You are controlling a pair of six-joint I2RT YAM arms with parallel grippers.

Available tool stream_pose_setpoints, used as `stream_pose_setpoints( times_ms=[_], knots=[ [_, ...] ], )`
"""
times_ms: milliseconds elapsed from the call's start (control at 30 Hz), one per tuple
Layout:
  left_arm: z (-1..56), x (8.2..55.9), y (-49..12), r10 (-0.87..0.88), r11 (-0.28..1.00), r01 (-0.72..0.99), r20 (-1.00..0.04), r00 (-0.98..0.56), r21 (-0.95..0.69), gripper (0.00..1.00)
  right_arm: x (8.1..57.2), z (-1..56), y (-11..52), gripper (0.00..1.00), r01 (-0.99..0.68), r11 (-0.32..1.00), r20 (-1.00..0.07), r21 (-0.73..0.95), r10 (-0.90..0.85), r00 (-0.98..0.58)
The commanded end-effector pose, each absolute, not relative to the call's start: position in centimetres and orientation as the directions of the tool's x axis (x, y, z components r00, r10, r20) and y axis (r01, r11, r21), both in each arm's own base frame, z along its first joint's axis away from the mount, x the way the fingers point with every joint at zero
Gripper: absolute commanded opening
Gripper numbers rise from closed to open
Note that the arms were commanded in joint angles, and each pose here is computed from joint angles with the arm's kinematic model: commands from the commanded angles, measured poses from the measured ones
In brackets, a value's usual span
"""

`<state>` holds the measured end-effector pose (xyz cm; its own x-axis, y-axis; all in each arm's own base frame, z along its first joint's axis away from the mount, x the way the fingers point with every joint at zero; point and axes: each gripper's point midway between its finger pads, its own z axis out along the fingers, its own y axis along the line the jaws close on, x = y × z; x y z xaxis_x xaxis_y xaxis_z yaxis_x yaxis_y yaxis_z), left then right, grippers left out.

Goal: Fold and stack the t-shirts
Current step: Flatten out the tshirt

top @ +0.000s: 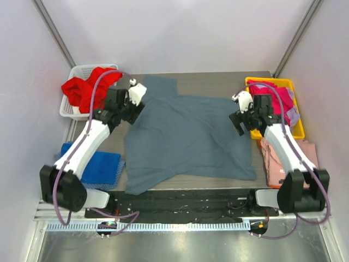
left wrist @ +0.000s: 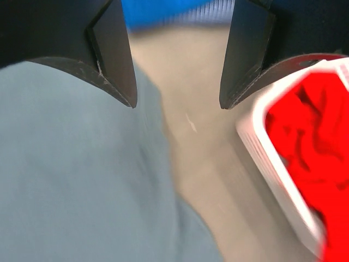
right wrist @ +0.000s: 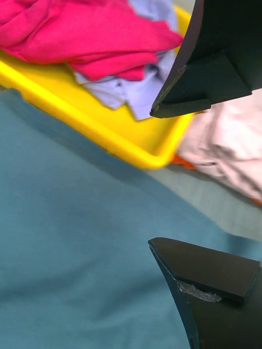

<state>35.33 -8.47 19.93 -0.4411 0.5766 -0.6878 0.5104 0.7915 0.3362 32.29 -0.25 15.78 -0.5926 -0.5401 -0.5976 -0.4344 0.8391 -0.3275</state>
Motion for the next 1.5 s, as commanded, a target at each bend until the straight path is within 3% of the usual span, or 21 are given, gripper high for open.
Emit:
stream_pose_setpoints(
  times_ms=[0,300,500,667,767,1200,1467],
  knots=[
    [24.7,42.2,-9.5,0.447,0.881,0.336,-0.817,-0.365,0.332,0.66,40.5,16.8,0.0,1.0,-0.31,0.892,-0.718,-0.329,-0.45,-0.532],
    [21.4,47.9,-10.1,0.434,0.897,0.282,-0.802,-0.41,0.342,0.68,50.2,12.7,-0.7,1.0,-0.248,0.907,-0.71,-0.341,-0.421,-0.564],
    [20.7,48.8,-9.8,0.43,0.901,0.255,-0.804,-0.411,0.352,0.74,53.1,8.7,-0.4,1.0,-0.274,0.905,-0.679,-0.326,-0.425,-0.598],
    [20.8,49.1,-9.4,0.419,0.907,0.222,-0.812,-0.406,0.357,0.88,53.9,6.5,-0.7,1.0,-0.276,0.902,-0.66,-0.331,-0.431,-0.615],
    [20.8,49.1,-9.1,0.423,0.906,0.208,-0.811,-0.405,0.368,0.9,54.2,5.6,-0.7,1.0,-0.276,0.902,-0.656,-0.331,-0.43,-0.621],
    [19.9,49.3,-8.7,0.454,0.891,0.205,-0.786,-0.42,0.405,0.92,57.6,3.6,-1.8,1.0,-0.253,0.883,-0.626,-0.396,-0.461,-0.629],
    [19.7,52.5,-9.3,0.475,0.88,0.202,-0.785,-0.398,0.43,0.92,56.3,3.5,-2.2,1.0,-0.26,0.875,-0.604,-0.408,-0.472,-0.642]
  ],
)
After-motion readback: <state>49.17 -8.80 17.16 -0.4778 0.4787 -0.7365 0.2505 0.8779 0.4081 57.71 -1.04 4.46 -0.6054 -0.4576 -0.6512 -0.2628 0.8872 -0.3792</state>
